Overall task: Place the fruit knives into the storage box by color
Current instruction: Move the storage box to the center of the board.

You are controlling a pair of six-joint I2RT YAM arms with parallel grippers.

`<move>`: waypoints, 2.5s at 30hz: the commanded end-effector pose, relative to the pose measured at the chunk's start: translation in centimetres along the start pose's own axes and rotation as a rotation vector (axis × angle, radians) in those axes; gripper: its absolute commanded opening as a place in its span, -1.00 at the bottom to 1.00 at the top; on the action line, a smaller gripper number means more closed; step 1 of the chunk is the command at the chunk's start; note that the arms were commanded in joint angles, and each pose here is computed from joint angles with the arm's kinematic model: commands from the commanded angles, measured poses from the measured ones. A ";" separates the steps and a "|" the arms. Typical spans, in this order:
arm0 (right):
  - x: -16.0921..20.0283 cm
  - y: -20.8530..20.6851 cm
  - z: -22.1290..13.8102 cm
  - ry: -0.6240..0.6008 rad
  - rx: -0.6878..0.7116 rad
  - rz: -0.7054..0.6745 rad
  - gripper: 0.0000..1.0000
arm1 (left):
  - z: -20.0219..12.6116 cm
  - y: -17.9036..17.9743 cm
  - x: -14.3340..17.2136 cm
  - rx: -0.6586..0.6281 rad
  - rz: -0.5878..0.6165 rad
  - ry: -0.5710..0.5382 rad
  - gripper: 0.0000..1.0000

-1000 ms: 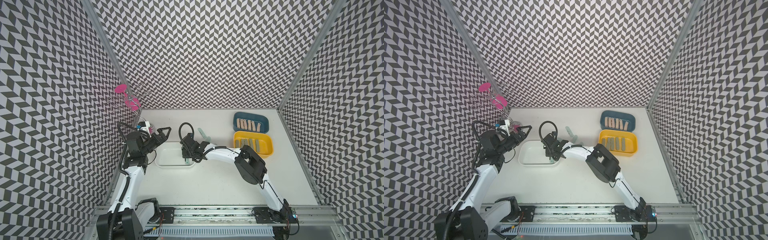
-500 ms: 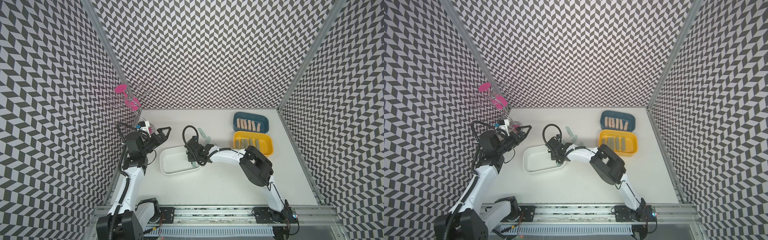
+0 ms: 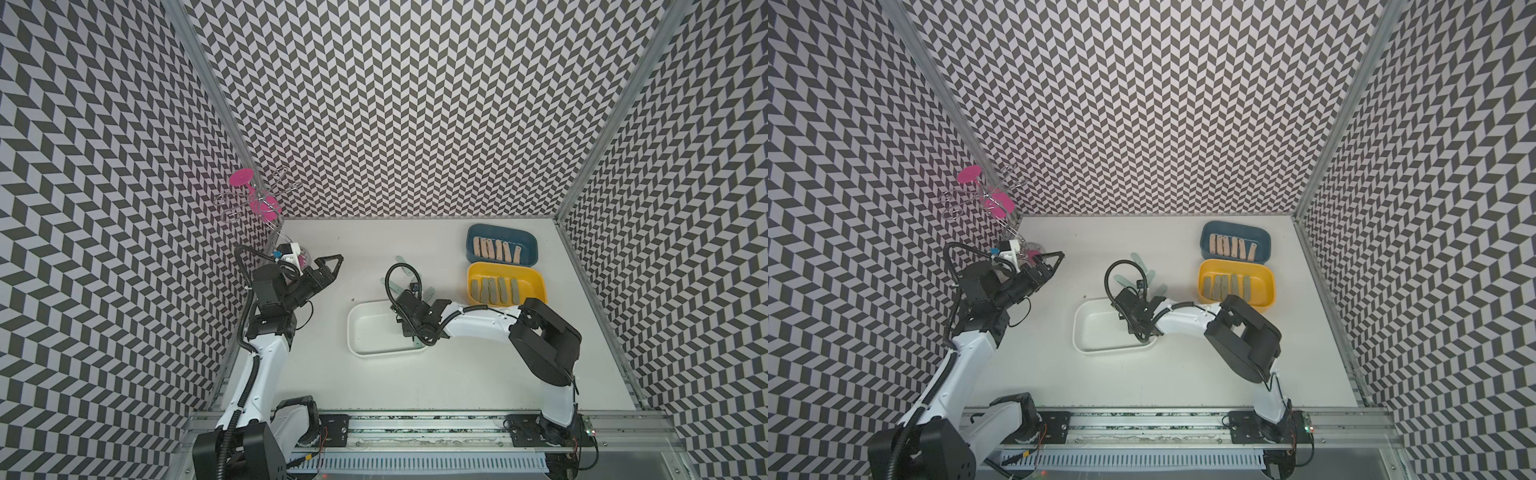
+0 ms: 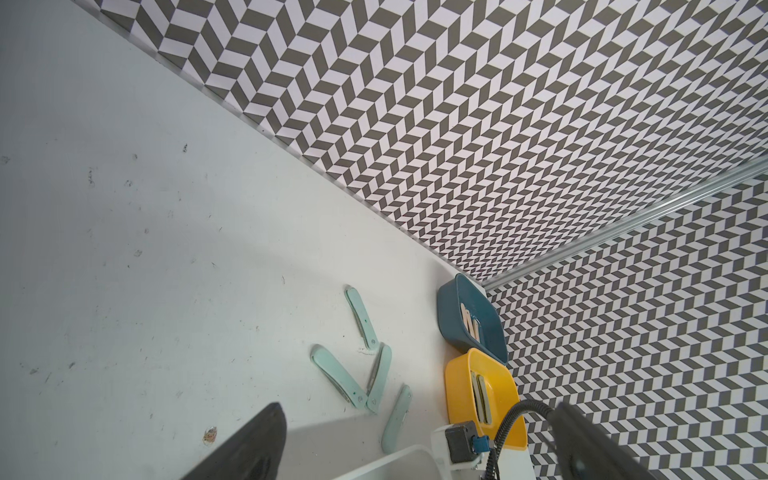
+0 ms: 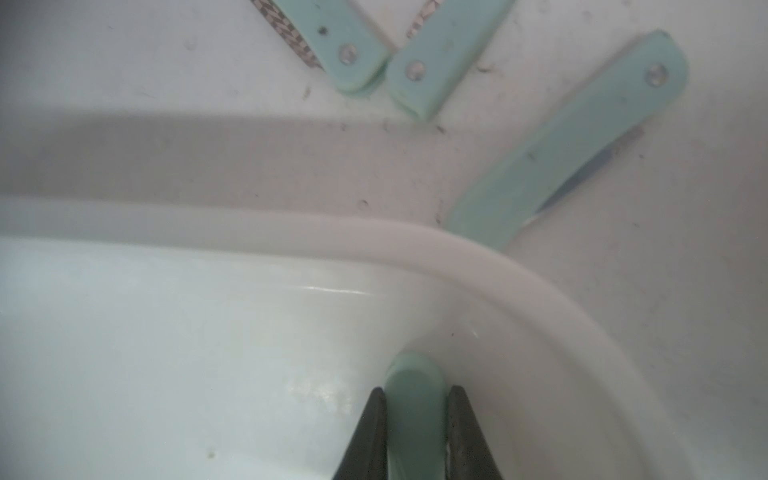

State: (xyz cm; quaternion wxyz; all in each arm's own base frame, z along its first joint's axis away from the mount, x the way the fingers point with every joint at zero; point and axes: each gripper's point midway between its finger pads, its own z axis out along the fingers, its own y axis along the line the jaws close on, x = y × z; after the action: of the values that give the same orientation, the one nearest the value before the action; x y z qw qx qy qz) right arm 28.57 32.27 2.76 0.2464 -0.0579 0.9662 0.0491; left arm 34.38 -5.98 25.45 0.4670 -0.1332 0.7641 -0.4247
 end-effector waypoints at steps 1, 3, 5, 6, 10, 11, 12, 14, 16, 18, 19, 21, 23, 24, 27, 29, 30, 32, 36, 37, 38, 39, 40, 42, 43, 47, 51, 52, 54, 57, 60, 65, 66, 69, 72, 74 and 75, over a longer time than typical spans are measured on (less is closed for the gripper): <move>0.9 -3.2 -1.2 -0.013 0.094 0.002 -0.61 | 0.2 -0.7 0.2 0.032 0.013 0.001 1.00; 1.4 -4.6 -1.6 -0.014 0.115 0.009 -0.61 | 0.4 -0.8 0.3 0.034 0.014 0.004 1.00; 1.8 -6.0 -1.9 -0.013 0.134 0.018 -0.60 | 0.6 -0.9 0.4 0.039 0.014 0.007 1.00; 2.0 -6.7 -2.0 -0.013 0.146 0.022 -0.60 | 0.7 -0.9 0.5 0.040 0.013 0.010 1.00; 2.8 -10.2 -2.1 -0.007 0.204 0.045 -0.60 | 1.0 -1.1 0.9 0.044 0.015 0.019 1.00; 2.9 -11.2 -2.2 -0.010 0.222 0.049 -0.60 | 1.0 -1.2 1.0 0.045 0.016 0.020 1.00; 3.0 -12.1 -2.2 -0.011 0.241 0.054 -0.60 | 1.1 -1.2 1.0 0.046 0.017 0.021 1.00; 3.0 -14.0 -2.4 -0.013 0.271 0.071 -0.60 | 1.2 -1.2 1.2 0.048 0.017 0.025 1.00; 3.0 -15.8 -2.5 -0.016 0.297 0.093 -0.60 | 1.3 -1.2 1.4 0.048 0.016 0.029 1.00; 3.1 -17.4 -2.5 -0.014 0.318 0.116 -0.60 | 1.5 -1.2 1.6 0.049 0.014 0.033 1.00; 3.1 -18.1 -2.5 -0.014 0.330 0.124 -0.60 | 1.6 -1.1 1.7 0.049 0.013 0.035 1.00; 3.1 -19.5 -2.6 -0.010 0.353 0.144 -0.60 | 1.7 -1.2 1.7 0.051 0.014 0.038 1.00; 3.3 -20.8 -2.6 -0.006 0.371 0.167 -0.59 | 1.9 -1.1 1.9 0.052 0.013 0.043 1.00; 3.3 -21.3 -2.6 -0.005 0.376 0.180 -0.59 | 1.9 -1.2 1.9 0.054 0.014 0.044 1.00; 3.4 -22.7 -2.9 -0.008 0.384 0.212 -0.51 | 2.1 -1.1 2.0 0.053 0.013 0.047 1.00; 3.2 -23.3 -3.1 -0.016 0.382 0.226 -0.42 | 2.2 -1.1 2.1 0.054 0.012 0.050 1.00; 3.1 -23.5 -3.3 -0.019 0.380 0.231 -0.35 | 2.3 -1.2 2.2 0.057 0.013 0.051 1.00; 2.6 -23.4 -3.5 -0.030 0.371 0.233 -0.24 | 2.4 -1.3 2.3 0.059 0.012 0.055 1.00; 1.1 -22.6 -4.1 -0.047 0.331 0.227 0.00 | 2.6 -1.4 2.5 0.061 0.015 0.062 1.00; 0.6 -22.2 -4.4 -0.053 0.315 0.226 0.04 | 2.6 -1.4 2.5 0.061 0.017 0.062 1.00; 0.1 -21.9 -4.7 -0.062 0.297 0.227 0.08 | 2.6 -1.4 2.5 0.061 0.017 0.063 1.00; -0.5 -21.4 -5.1 -0.071 0.272 0.229 0.12 | 2.6 -1.5 2.6 0.062 0.020 0.064 1.00; -1.1 -20.9 -5.6 -0.084 0.245 0.231 0.14 | 2.6 -1.4 2.7 0.061 0.019 0.067 1.00; -2.1 -19.9 -6.3 -0.103 0.187 0.233 0.16 | 2.7 -1.4 2.8 0.060 0.021 0.072 1.00; -2.4 -19.4 -6.5 -0.109 0.160 0.232 0.16 | 2.7 -1.4 3.0 0.061 0.020 0.078 1.00; -3.3 -18.1 -6.6 -0.113 0.101 0.233 0.17 | 3.0 -1.5 3.6 0.060 0.022 0.094 1.00; -3.6 -17.7 -5.7 -0.102 0.090 0.236 0.16 | 3.4 -1.8 4.3 0.057 0.026 0.111 1.00; -3.6 -17.6 -5.5 -0.099 0.091 0.236 0.16 | 3.4 -1.9 4.5 0.057 0.027 0.115 1.00; -3.2 -17.7 -5.0 -0.092 0.095 0.238 0.16 | 3.6 -2.2 4.8 0.057 0.029 0.119 1.00; -2.8 -18.3 -4.3 -0.092 0.118 0.251 0.16 | 3.9 -2.6 5.2 0.059 0.034 0.127 1.00; -2.6 -19.4 -3.7 -0.091 0.149 0.269 0.15 | 4.2 -3.0 5.6 0.058 0.038 0.137 1.00; -2.7 -21.7 -3.4 -0.101 0.199 0.300 0.14 | 4.5 -3.4 6.0 0.060 0.044 0.147 1.00; -2.8 -22.2 -3.5 -0.106 0.210 0.306 0.14 | 4.6 -3.4 6.1 0.060 0.045 0.148 1.00; -2.7 -23.5 -3.7 -0.112 0.230 0.320 0.13 | 4.6 -3.5 6.1 0.060 0.047 0.148 1.00; -2.6 -24.7 -4.0 -0.119 0.246 0.336 0.13 | 4.7 -3.5 6.3 0.059 0.048 0.153 1.00; -2.5 -25.4 -4.2 -0.124 0.255 0.344 0.13 | 4.8 -3.5 6.4 0.058 0.049 0.156 1.00; -2.5 -25.8 -4.3 -0.127 0.262 0.347 0.13 | 4.8 -3.5 6.4 0.059 0.048 0.158 1.00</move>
State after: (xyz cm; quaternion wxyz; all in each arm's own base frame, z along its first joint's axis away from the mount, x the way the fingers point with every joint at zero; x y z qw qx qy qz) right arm 31.19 7.50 4.45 0.2615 0.1355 0.9552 -0.0281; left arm 33.97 -14.29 22.64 0.4090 -0.0755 0.7910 -0.4486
